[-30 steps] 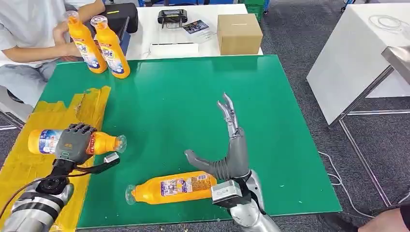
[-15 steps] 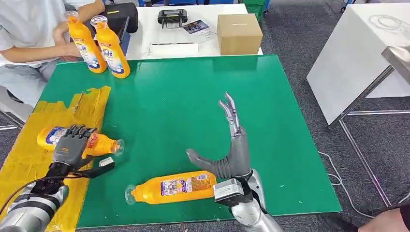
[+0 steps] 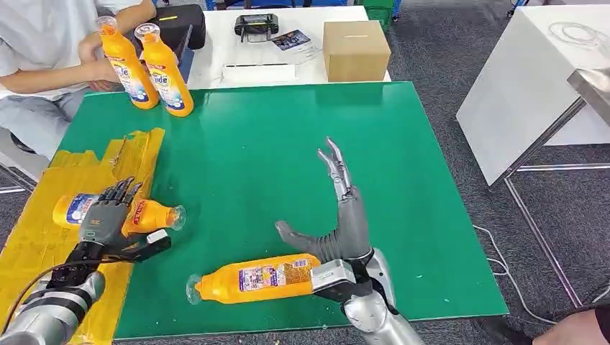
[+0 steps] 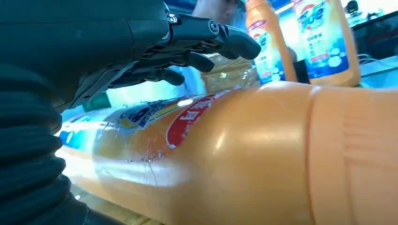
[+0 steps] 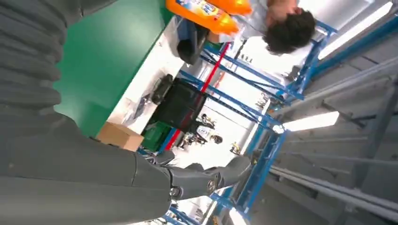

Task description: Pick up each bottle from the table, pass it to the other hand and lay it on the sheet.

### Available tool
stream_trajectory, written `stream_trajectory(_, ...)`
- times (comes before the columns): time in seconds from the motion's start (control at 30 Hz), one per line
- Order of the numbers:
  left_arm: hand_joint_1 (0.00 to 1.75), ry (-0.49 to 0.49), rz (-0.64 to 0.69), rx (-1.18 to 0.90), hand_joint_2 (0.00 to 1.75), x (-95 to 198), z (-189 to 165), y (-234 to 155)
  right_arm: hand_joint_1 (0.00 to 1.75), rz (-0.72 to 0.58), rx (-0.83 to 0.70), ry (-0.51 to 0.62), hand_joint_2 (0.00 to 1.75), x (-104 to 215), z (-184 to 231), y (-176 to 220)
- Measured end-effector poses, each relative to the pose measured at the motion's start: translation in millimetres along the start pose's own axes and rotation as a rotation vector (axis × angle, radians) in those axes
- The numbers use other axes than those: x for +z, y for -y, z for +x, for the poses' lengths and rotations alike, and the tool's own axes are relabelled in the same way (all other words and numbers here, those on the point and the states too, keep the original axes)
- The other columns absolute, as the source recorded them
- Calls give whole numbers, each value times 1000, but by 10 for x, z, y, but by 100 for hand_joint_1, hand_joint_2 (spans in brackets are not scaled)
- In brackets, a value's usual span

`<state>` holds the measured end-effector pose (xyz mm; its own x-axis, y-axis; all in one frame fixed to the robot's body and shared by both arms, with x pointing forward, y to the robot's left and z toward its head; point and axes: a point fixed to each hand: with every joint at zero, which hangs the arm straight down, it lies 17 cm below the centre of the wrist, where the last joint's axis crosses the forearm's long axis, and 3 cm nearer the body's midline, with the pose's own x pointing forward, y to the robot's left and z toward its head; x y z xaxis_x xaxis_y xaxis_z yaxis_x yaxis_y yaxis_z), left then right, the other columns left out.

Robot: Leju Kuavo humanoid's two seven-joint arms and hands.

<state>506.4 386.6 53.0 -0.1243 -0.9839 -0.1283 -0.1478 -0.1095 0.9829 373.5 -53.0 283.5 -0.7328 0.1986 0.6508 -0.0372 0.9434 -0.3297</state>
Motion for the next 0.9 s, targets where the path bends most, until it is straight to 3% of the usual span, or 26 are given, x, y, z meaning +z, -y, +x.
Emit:
stream_trajectory(0.27,0,-39,78,329,175,58,103,-98,0,138,57,-26,175,73,-119,-284)
stream_trajectory(0.47,0,-7,227,654,175,103,343,-533,0,333,127,-42,175,233,-256,-679)
stream_trajectory(0.9,0,82,441,771,175,232,505,-1368,0,599,183,-89,175,626,-565,-1213)
